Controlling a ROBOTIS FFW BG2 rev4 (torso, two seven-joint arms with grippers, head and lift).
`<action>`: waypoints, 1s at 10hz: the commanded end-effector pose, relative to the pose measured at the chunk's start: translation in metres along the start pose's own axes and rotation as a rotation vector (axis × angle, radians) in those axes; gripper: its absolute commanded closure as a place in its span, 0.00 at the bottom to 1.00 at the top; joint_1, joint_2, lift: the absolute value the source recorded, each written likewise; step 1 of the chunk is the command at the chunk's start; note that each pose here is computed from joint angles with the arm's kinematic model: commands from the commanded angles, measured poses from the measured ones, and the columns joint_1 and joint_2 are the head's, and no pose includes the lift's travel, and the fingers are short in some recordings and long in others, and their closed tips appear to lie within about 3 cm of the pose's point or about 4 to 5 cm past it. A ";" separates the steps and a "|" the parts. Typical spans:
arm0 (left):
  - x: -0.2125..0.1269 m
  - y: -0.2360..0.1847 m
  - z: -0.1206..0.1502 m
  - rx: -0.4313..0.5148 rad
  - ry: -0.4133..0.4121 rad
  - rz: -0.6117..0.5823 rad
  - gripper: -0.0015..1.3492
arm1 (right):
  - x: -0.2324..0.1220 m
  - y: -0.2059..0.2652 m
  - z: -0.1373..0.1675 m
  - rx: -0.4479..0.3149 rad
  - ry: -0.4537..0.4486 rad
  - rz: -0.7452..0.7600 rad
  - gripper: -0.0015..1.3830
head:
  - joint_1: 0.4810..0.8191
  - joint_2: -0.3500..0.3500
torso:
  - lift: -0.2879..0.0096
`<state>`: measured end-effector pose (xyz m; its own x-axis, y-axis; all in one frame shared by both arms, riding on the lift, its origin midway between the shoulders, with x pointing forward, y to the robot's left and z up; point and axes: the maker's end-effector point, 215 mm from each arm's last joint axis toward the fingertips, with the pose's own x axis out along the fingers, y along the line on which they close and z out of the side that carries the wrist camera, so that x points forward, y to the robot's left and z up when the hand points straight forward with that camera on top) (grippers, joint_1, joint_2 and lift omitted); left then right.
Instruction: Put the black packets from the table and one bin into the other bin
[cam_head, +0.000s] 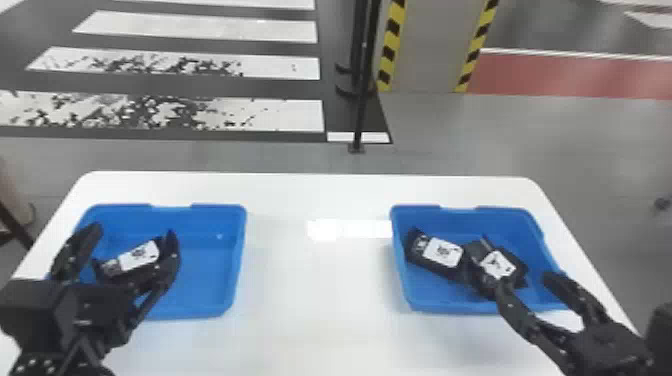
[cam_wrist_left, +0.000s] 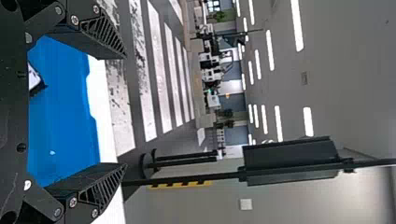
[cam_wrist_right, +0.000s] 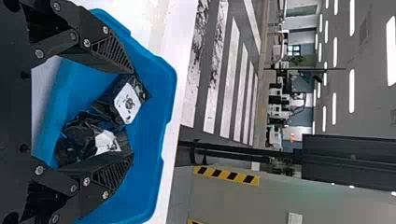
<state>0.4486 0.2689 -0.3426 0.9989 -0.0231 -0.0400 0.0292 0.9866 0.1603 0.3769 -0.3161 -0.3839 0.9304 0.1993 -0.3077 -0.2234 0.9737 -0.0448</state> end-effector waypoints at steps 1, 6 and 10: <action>0.019 0.014 -0.036 0.076 0.129 -0.007 0.17 | 0.000 0.001 -0.022 0.017 0.054 0.014 0.32 | 0.63 0.40 | 0.60; 0.052 0.109 -0.090 0.328 0.497 -0.051 0.17 | 0.004 0.003 -0.030 0.006 0.078 0.040 0.32 | 0.63 0.57 | 0.60; 0.057 0.074 -0.118 0.303 0.600 -0.185 0.17 | 0.012 0.007 -0.032 0.019 0.076 0.059 0.32 | 0.63 0.62 | 0.60</action>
<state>0.5035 0.3638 -0.4433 0.7969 0.0000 -0.6041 0.2855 0.8812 0.3768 0.3763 -0.3110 -0.4184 0.8908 0.2481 -0.3807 -0.2713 0.9625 -0.0076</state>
